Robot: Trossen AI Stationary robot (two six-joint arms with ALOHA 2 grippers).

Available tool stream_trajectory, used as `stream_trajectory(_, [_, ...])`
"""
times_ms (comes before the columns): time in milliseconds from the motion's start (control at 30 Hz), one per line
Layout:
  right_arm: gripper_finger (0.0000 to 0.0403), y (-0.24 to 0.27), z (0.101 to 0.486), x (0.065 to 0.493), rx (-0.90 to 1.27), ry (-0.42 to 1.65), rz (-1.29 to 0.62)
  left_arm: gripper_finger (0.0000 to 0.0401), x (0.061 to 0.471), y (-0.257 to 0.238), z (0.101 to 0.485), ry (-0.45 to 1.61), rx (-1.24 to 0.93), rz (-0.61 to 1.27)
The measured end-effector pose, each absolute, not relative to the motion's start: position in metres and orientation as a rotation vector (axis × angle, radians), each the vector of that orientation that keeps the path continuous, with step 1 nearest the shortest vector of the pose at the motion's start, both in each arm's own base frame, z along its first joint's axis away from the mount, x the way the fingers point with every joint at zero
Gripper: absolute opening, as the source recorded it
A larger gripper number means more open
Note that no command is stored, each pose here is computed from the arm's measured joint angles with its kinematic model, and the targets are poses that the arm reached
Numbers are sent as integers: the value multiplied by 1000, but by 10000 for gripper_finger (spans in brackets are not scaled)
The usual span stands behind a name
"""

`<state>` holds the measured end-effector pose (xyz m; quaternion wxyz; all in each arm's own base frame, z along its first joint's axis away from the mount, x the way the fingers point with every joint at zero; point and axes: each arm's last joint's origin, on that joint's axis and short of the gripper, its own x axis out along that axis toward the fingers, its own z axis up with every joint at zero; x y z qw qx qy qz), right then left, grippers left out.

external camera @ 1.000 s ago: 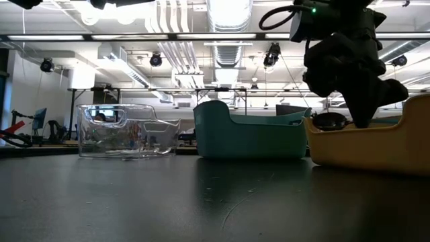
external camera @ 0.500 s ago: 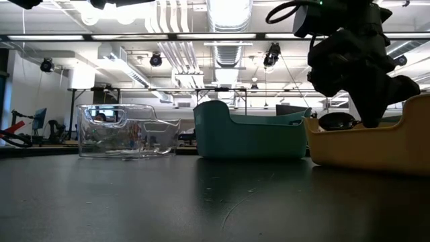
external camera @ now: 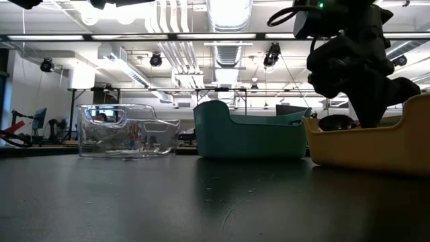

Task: Sort silverware by color (type)
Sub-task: Put the black spoon into the yellow bin

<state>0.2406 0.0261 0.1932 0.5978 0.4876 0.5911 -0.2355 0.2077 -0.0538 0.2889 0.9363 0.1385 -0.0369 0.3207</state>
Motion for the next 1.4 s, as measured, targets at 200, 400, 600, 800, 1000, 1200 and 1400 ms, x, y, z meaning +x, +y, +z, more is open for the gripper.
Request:
stream_trajectory(200, [9,26,192,241,1126,1359,-567,199,208,-54,289,-75,283,655])
stream_trajectory(400, [9,25,192,241,1129,1352,-569,199,208,-54,289,-75,283,655])
stream_trajectory(600, [9,26,193,241,1120,1348,-553,199,208,-54,289,-75,283,655])
stream_trajectory(800, [9,26,203,240,1076,1340,-485,199,209,-55,287,-68,294,638])
stream_trajectory(1000, [9,25,222,237,988,1284,-373,199,219,-65,278,-102,311,294])
stream_trajectory(1200, [9,23,249,235,786,1133,-219,199,227,-74,271,-148,309,71])
stream_trajectory(1400, [9,25,271,247,508,892,19,199,239,-74,268,-222,240,187])
